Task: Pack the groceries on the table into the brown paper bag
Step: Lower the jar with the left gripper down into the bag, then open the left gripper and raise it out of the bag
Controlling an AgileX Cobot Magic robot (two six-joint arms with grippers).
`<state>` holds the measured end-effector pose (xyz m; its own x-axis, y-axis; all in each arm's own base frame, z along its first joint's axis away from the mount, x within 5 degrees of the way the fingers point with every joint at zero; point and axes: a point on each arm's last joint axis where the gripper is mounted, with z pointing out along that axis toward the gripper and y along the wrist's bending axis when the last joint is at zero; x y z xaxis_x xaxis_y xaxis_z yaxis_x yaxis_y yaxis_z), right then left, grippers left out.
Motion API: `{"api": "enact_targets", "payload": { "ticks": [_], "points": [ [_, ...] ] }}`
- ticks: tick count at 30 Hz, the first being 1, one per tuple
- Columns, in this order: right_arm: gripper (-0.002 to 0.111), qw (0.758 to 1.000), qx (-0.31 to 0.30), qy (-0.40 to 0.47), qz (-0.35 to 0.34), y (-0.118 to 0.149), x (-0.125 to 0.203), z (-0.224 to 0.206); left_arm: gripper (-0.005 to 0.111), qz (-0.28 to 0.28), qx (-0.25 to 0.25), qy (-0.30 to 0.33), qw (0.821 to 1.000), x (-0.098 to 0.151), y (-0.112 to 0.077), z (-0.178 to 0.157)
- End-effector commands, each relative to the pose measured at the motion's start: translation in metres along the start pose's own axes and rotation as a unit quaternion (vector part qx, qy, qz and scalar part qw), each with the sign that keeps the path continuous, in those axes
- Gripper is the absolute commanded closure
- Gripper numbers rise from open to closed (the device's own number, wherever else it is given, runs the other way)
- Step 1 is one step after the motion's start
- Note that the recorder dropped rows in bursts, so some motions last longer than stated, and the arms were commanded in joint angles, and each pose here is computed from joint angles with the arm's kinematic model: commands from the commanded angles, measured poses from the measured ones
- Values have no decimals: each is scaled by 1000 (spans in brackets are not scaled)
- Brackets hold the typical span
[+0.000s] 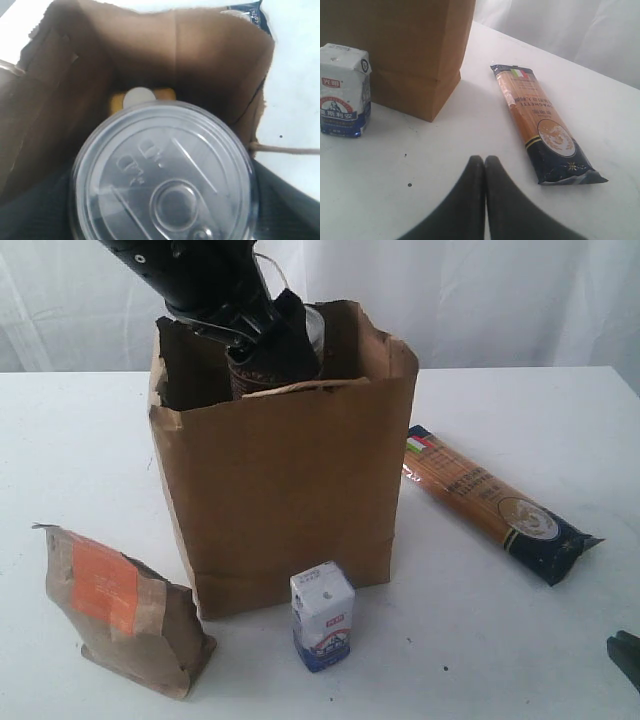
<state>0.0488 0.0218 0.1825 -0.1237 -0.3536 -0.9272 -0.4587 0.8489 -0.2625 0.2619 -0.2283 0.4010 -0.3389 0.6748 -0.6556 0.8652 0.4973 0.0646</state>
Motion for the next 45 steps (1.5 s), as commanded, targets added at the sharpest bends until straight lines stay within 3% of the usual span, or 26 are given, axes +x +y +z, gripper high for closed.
{"api": "enact_targets", "payload": {
  "ticks": [1, 3, 8, 24, 33, 45],
  "points": [
    [108, 1000, 5, -7, 3, 0, 0, 0, 36, -1, -20, -19, 1000, -3, 2, -10],
    [108, 1000, 5, -7, 3, 0, 0, 0, 36, -3, -34, -17, 999, -3, 5, -9],
    [108, 1000, 5, -7, 3, 0, 0, 0, 15, -27, -64, -8, 998, -1, 11, -8],
    [108, 1000, 5, -7, 3, 0, 0, 0, 15, -34, -54, 8, 998, 2, 9, -6],
    [108, 1000, 5, -7, 3, 0, 0, 0, 15, -18, -83, -73, 994, -4, -5, -81],
    [108, 1000, 5, -7, 3, 0, 0, 0, 16, -1, -96, -73, 993, 30, -34, -169]
  ]
}}
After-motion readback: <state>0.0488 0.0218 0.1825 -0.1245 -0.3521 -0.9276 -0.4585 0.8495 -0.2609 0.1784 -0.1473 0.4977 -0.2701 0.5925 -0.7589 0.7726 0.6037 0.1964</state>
